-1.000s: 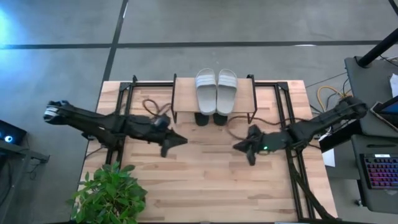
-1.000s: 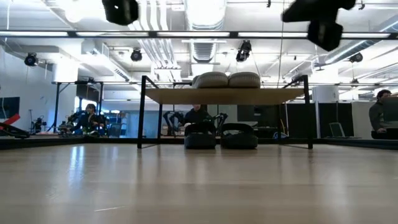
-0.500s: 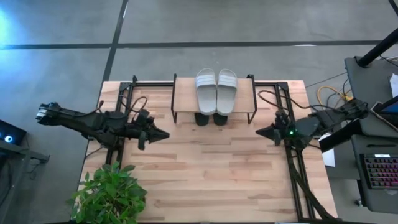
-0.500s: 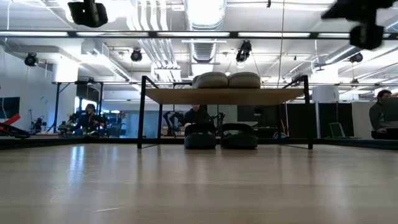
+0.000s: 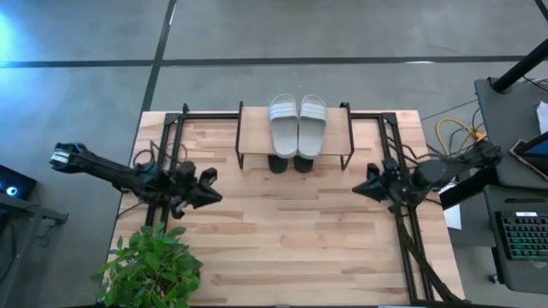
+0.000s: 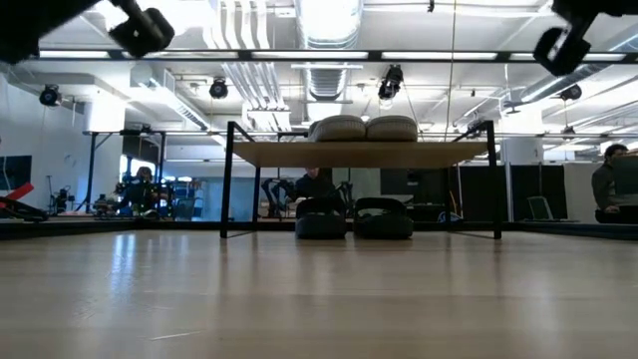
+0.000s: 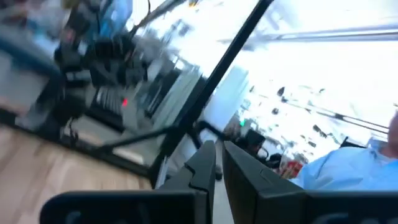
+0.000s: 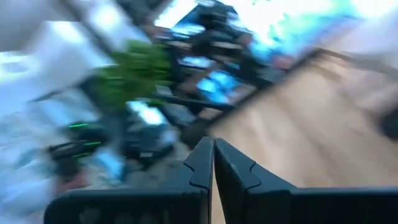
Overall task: Pick and place slides into the shelf
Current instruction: Return to Home Position
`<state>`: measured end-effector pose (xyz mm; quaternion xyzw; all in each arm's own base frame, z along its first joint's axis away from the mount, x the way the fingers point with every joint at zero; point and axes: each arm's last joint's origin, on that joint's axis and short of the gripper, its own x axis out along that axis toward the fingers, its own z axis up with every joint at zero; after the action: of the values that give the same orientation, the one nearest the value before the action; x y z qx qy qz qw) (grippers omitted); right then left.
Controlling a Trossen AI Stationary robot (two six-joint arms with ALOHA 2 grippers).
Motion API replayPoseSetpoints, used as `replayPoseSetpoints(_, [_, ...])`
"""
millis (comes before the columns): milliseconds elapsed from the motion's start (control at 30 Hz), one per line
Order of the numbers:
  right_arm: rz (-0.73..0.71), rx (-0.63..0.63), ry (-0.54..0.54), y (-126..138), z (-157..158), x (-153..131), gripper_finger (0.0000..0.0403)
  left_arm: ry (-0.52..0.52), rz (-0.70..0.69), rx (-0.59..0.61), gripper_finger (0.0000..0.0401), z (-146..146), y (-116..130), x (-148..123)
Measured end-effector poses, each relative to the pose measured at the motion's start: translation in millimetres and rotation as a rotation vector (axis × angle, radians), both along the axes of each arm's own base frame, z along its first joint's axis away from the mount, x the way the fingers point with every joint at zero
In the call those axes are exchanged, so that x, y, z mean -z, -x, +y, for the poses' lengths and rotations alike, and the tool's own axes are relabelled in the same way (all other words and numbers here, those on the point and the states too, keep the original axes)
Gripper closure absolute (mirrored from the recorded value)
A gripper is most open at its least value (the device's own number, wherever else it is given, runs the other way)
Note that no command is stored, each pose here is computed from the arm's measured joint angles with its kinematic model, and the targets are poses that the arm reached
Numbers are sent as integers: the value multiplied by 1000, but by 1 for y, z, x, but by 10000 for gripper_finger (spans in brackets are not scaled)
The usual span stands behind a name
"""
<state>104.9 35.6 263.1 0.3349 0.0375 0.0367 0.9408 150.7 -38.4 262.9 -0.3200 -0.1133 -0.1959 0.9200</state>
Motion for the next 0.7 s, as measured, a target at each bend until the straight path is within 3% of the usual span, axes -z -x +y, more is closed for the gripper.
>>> replayPoseSetpoints(100, [-151, -91, 45, -2, 4, 8, 394, -17, -78, -66, 386, 4, 10, 21])
replayPoseSetpoints(233, [-121, -1, 67, 1, -2, 24, 394, -26, -85, -186, 386, 12, 22, 44])
replayPoseSetpoints(333, [-121, 27, 75, 7, -6, 30, 394, -35, -67, -206, 386, 16, 28, 58])
replayPoseSetpoints(567, [-144, 68, 80, 23, -14, 37, 394, -140, -13, -254, 386, 25, 33, 64])
replayPoseSetpoints(700, [-146, 104, 95, 26, -17, 48, 394, -157, 31, -199, 386, 28, 37, 68])
